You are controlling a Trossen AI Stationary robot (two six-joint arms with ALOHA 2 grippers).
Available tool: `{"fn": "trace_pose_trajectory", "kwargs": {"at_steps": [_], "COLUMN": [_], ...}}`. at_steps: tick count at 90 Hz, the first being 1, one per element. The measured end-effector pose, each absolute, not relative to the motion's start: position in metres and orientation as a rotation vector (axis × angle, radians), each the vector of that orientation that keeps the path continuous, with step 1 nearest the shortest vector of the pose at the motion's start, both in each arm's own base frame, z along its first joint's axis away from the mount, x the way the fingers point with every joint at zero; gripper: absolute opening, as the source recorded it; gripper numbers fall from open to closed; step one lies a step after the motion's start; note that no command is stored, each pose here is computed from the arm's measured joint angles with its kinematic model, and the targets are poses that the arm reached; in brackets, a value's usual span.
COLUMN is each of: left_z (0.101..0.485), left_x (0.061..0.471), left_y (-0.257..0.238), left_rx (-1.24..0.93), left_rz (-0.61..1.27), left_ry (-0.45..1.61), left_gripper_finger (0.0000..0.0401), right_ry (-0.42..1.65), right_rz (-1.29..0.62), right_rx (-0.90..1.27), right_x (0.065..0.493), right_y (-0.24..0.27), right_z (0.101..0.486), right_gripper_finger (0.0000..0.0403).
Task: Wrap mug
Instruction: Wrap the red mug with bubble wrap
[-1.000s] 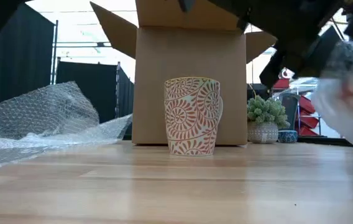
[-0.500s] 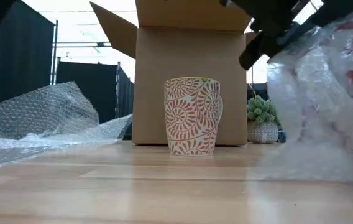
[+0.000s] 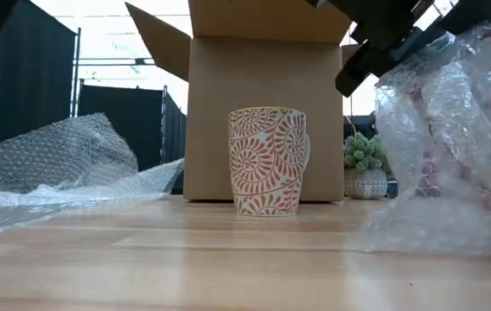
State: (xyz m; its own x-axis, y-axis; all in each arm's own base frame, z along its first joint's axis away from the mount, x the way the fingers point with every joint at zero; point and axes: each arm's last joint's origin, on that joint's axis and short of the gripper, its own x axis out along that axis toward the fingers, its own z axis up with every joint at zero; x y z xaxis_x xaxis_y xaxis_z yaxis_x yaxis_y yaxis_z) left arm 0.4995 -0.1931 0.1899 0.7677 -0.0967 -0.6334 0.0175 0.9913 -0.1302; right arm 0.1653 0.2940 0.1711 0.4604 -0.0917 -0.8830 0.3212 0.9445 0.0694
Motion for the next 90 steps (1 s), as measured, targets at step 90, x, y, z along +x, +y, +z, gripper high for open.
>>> {"fn": "trace_pose_trajectory", "kwargs": {"at_steps": [90], "left_z": [0.192], "left_x": [0.501], "left_y": [-0.194], "left_rx": [-0.117], "left_rz": [-0.069], "left_ry": [0.678], "left_gripper_finger": [0.0145], "right_ry": [0.875], "right_rz": [-0.482], "right_rx": [0.402], "right_x": [0.204], "right_y": [0.244], "right_z": [0.213], "right_gripper_finger": [0.0217]}}
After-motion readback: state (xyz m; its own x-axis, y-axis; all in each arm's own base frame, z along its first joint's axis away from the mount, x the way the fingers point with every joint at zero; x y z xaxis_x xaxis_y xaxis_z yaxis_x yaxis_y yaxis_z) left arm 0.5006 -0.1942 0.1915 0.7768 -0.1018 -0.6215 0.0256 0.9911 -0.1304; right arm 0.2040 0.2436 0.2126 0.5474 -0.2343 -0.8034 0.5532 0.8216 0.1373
